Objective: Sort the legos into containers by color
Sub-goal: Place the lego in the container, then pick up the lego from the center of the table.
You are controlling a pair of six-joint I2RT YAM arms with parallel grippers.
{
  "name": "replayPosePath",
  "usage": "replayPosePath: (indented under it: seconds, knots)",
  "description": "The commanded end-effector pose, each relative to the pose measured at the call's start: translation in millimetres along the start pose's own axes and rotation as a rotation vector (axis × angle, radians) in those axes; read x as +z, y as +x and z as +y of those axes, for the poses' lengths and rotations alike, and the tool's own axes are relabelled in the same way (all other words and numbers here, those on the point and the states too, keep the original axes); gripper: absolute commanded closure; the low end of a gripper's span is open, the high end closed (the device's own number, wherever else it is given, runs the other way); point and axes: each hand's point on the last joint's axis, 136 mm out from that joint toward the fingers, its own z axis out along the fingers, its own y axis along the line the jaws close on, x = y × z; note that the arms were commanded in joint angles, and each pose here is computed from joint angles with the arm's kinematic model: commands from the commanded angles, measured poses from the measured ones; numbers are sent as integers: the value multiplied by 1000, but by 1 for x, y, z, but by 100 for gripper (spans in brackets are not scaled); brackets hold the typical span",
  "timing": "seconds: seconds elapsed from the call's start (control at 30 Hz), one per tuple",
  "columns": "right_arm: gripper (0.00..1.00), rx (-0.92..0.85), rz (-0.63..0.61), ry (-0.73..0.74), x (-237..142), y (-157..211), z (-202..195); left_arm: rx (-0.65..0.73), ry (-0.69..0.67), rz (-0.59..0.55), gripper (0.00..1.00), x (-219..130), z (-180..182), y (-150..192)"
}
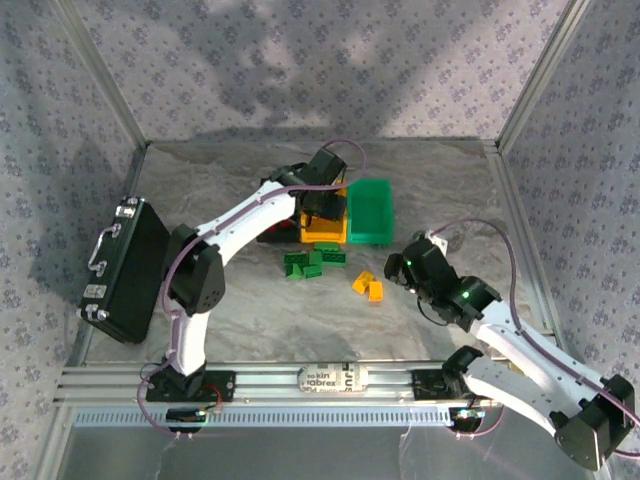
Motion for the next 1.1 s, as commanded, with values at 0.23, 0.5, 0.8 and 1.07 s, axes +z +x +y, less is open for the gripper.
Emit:
replayPosePath:
  seconds: [0.23, 0.5, 0.8, 1.07]
  knots:
    - [31, 2, 54, 57, 5, 27, -23, -7, 77, -12, 27, -40, -6, 59]
    - [26, -47, 161, 58, 20, 52, -20, -50, 140, -59, 30, -67, 4, 96]
    - [31, -107, 254, 64, 46, 66, 2, -99, 145, -48, 31, -71, 22, 139]
    - [34, -156, 309, 105, 72, 76, 17, -160, 139, -38, 32, -74, 42, 182]
